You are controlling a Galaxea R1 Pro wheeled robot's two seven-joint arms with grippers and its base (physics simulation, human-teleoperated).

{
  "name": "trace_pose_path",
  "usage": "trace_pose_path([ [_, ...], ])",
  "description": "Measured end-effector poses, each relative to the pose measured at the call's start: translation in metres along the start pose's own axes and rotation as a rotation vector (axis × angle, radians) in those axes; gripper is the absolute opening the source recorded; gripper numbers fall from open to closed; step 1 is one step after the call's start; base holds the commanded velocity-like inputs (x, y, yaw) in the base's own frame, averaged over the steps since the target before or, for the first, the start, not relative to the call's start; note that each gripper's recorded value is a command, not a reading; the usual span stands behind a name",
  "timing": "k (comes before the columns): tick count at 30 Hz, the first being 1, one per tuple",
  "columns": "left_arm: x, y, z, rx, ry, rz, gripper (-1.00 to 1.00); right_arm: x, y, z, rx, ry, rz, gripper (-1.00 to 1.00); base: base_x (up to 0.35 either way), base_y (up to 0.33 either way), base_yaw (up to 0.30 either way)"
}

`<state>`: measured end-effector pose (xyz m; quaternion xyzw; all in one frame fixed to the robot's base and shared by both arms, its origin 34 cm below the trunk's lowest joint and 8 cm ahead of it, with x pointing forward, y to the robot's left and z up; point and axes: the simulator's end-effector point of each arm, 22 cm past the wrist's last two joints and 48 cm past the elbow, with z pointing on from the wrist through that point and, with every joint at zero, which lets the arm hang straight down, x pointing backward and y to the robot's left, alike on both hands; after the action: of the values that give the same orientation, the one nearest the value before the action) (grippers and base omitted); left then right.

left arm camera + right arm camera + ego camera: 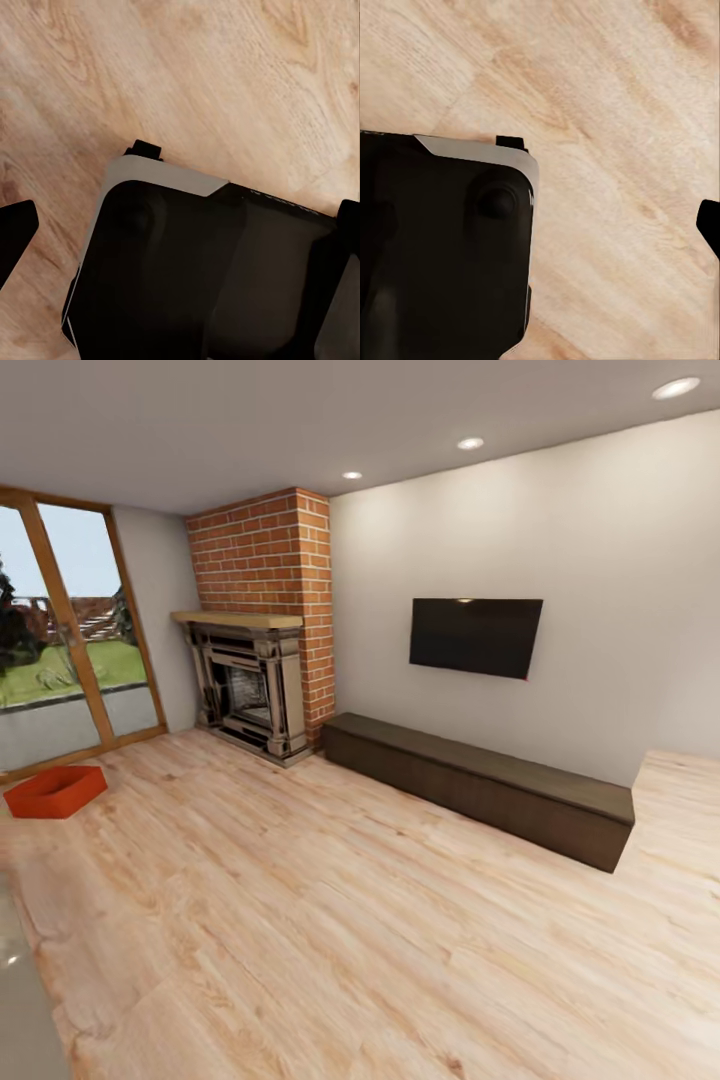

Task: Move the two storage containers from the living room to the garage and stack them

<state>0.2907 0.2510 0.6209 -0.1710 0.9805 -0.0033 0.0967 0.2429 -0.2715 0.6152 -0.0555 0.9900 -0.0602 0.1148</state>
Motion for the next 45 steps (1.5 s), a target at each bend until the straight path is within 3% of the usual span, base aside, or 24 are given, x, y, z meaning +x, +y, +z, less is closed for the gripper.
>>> trace_pose_path([
  [15, 0.0, 0.0, 0.0, 0.0, 0.0, 0.0, 1.0, 0.0001, -0.0003, 0.0, 0.0, 0.0, 0.0, 1.0, 0.322, 0.0, 0.275],
  [45, -0.0001, -0.0001, 0.0, 0.0, 0.0, 0.0, 1.0, 0.002, 0.0019, -0.0004, 0.007, 0.011, -0.002, 1.0, 0.322, 0.0, 0.007],
])
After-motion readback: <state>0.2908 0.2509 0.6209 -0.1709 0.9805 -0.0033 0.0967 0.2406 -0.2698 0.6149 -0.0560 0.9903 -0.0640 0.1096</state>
